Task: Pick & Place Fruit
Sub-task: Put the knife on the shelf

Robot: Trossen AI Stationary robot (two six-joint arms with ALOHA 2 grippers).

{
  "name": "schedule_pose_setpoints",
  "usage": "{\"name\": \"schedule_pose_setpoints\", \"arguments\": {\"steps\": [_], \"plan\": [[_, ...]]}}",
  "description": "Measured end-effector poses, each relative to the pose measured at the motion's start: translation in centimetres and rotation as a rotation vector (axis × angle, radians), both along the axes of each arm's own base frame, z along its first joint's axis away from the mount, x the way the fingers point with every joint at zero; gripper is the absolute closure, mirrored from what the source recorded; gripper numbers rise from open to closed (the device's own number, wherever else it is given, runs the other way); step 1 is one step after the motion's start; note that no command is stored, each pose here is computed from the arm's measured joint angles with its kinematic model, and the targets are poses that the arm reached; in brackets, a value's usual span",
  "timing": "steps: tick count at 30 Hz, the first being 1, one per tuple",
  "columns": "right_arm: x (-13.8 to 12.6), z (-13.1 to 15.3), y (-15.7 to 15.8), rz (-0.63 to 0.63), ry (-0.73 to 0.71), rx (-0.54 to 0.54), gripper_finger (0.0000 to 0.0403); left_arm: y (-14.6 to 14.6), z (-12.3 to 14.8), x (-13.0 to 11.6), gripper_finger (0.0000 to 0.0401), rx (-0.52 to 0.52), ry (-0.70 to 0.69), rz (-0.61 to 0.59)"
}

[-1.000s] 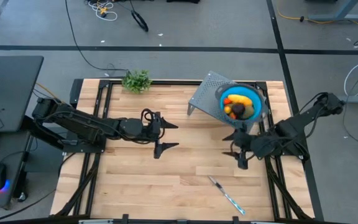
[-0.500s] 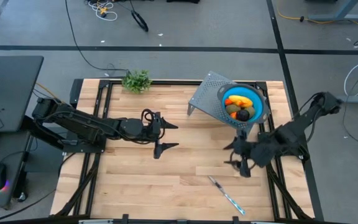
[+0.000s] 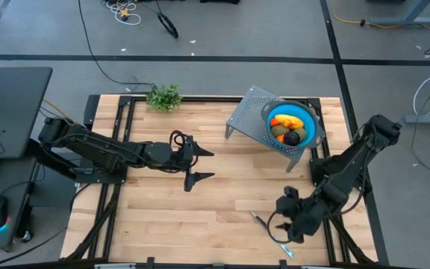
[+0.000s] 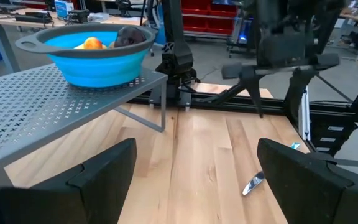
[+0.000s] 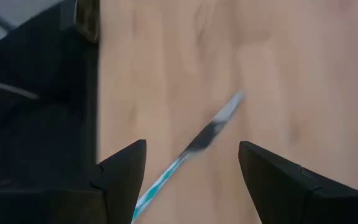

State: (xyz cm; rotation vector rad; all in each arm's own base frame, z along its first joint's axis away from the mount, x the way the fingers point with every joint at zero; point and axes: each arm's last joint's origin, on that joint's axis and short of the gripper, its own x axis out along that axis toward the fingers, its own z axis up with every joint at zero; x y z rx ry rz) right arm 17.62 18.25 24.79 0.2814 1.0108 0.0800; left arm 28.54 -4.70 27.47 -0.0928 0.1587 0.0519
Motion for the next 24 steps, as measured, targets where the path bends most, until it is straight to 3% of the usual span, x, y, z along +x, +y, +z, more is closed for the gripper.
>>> {"name": "schedule_pose_setpoints", "arguments": {"steps": [10,17,21,24], "plan": [[1.0,-3.1,3.5,0.029,0.252,0.256,0.0138,0.0,0.0,0.0,0.0056,0.027,0.0,-0.008],[1.0,-5.0,3.5,0.094,0.423,0.221,0.0138,0.0,0.1,0.0,0.0056,0.074,-0.008,-0.015],[1.8,-4.6,3.1,0.097,0.401,0.268,0.0138,0.0,0.1,0.0,0.0056,0.098,-0.007,-0.019],[3.1,-4.1,3.0,0.145,0.276,0.282,0.0138,0.0,0.3,0.0,0.0056,0.115,-0.024,-0.021]]}}
